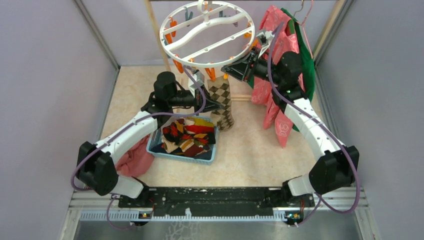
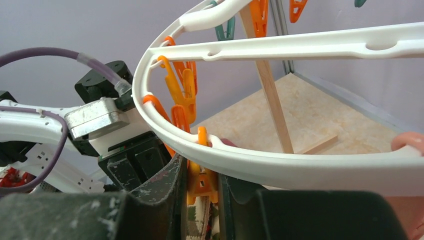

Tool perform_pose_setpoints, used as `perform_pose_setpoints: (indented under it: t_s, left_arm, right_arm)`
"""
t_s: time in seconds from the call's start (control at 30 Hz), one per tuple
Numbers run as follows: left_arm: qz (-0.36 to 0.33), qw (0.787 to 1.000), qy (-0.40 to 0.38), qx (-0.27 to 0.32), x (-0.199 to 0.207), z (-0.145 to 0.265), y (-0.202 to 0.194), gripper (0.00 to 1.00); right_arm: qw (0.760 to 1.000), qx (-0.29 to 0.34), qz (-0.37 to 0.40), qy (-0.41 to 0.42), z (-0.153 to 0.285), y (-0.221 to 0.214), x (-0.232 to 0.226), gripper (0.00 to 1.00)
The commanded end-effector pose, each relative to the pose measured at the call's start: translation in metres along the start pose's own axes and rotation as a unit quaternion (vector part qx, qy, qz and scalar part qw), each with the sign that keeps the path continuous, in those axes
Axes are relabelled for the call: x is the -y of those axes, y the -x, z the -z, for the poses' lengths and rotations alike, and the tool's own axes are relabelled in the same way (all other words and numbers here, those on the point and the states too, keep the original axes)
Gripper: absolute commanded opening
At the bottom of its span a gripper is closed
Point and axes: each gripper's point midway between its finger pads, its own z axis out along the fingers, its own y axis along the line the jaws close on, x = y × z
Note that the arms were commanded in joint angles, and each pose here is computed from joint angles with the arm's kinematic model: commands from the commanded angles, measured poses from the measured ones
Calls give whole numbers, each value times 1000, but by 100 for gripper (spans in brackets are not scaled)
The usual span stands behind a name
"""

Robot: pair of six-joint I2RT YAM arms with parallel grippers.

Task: Remove the socks clipped to the hanger

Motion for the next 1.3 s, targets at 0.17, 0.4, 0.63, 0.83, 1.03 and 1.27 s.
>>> perform_pose_setpoints:
  t_s: [0.17, 0.4, 0.63, 0.83, 1.03, 1.27]
  left_arm:
    - [-96, 991, -41, -82, 26, 22, -21, 0]
    - [-195, 960, -16, -200, 41, 70, -33, 0]
    - [-219, 933, 33, -282, 52, 113, -26, 0]
    - [-227, 906, 96, -345, 19, 130, -61, 0]
    - [-229, 892, 105, -374, -8, 118, -100, 0]
    - [-187, 865, 83, -459, -21, 119, -170, 0]
  right_arm:
    - [999, 28, 30, 1, 6, 22, -9, 0]
    - [999, 16, 44, -2, 10, 16, -8, 4]
    - [999, 8, 52, -8, 18, 8, -5, 9]
    - [998, 2, 58, -8, 20, 1, -4, 13]
    - [998, -6, 68, -12, 23, -5, -3, 19]
    - [997, -9, 69, -15, 24, -7, -2, 27]
